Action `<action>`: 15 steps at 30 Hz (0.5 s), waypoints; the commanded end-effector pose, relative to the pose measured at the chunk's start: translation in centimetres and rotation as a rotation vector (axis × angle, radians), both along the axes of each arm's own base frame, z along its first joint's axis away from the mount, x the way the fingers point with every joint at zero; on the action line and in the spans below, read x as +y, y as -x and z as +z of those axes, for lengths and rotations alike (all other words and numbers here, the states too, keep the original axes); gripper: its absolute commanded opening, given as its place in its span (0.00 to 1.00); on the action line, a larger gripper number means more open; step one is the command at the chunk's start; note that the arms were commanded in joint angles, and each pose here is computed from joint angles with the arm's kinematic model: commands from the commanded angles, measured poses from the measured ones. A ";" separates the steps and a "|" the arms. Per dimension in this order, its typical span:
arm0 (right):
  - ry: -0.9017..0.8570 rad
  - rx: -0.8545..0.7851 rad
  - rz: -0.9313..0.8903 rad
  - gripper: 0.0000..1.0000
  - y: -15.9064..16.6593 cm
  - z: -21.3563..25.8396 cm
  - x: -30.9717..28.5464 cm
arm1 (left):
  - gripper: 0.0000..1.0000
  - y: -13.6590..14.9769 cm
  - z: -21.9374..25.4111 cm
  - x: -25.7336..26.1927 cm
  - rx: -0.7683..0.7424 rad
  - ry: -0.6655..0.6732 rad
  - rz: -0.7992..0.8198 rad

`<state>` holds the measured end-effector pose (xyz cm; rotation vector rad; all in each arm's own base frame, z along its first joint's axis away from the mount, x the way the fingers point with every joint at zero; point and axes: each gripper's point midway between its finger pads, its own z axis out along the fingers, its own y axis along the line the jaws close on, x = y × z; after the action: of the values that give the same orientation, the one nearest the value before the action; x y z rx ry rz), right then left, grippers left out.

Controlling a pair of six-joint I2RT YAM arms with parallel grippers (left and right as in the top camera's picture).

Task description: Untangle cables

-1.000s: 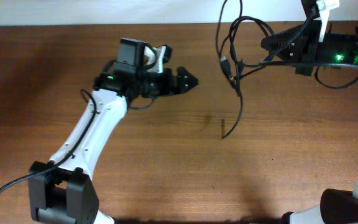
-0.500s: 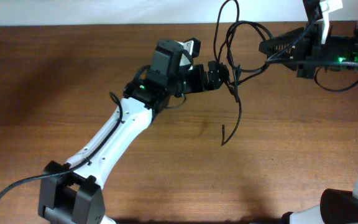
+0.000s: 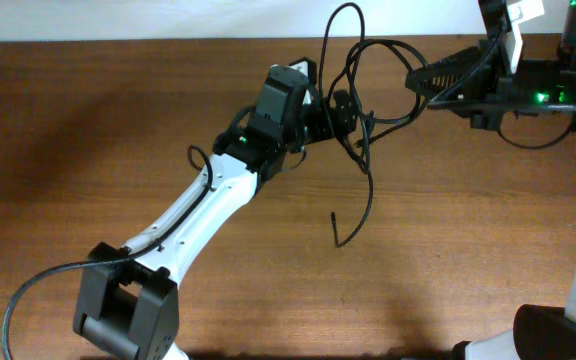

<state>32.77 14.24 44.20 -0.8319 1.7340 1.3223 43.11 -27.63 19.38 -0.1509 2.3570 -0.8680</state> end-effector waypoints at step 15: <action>0.038 -0.097 -0.137 0.04 -1.0 1.5 -3.9 | 0.77 0.5 -5.1 10.9 0.170 -0.192 -0.064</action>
<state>34.78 11.52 43.53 -0.7726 1.7772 1.1755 42.81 -16.88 14.73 -0.2101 2.5905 -0.6781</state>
